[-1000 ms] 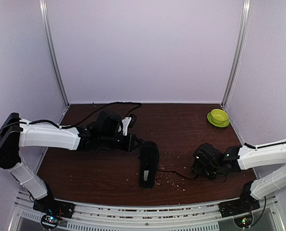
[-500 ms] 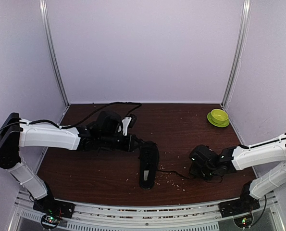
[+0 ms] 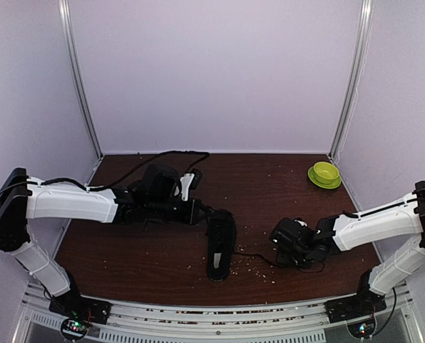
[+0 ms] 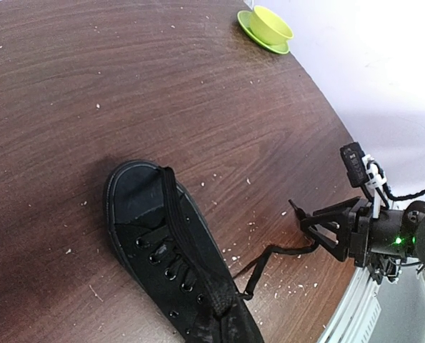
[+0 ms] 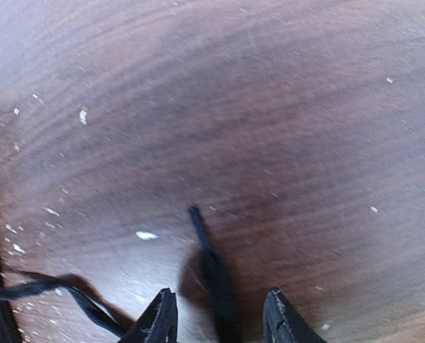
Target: Tie the shoes
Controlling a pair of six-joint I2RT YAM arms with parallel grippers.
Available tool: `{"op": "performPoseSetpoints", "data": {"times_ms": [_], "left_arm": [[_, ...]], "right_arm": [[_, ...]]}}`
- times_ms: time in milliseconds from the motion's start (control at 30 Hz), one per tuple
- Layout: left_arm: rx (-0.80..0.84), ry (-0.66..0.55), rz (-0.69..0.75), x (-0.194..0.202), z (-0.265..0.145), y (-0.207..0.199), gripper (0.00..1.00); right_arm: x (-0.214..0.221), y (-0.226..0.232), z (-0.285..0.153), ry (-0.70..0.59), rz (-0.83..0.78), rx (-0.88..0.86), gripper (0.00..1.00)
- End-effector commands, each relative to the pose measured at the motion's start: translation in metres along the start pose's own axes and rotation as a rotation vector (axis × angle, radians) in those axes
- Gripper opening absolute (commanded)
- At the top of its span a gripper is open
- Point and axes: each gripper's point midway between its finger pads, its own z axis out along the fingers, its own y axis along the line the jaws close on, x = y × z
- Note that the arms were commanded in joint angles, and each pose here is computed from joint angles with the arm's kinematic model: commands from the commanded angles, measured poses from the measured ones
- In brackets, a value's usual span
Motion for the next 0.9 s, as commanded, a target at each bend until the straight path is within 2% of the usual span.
{"op": "performPoseSetpoints", "data": {"times_ms": [0, 400, 500, 667, 867], "left_arm": [[0.026, -0.037, 0.001, -0.010, -0.006, -0.006, 0.00], [0.026, -0.039, -0.006, -0.009, -0.007, -0.005, 0.00], [0.026, -0.038, -0.006, -0.008, -0.007, -0.005, 0.00], [0.035, -0.029, 0.009, -0.007, -0.008, -0.007, 0.00], [0.070, -0.004, 0.045, -0.003, -0.006, -0.013, 0.00]], "right_arm": [[0.002, -0.019, -0.007, -0.021, -0.039, 0.073, 0.42], [0.017, -0.012, 0.005, 0.022, -0.055, 0.054, 0.18], [0.014, -0.013, 0.003, 0.013, -0.056, 0.056, 0.00], [-0.020, -0.016, -0.018, -0.087, -0.046, 0.050, 0.00], [-0.091, 0.017, -0.065, -0.238, -0.034, -0.085, 0.00]]}}
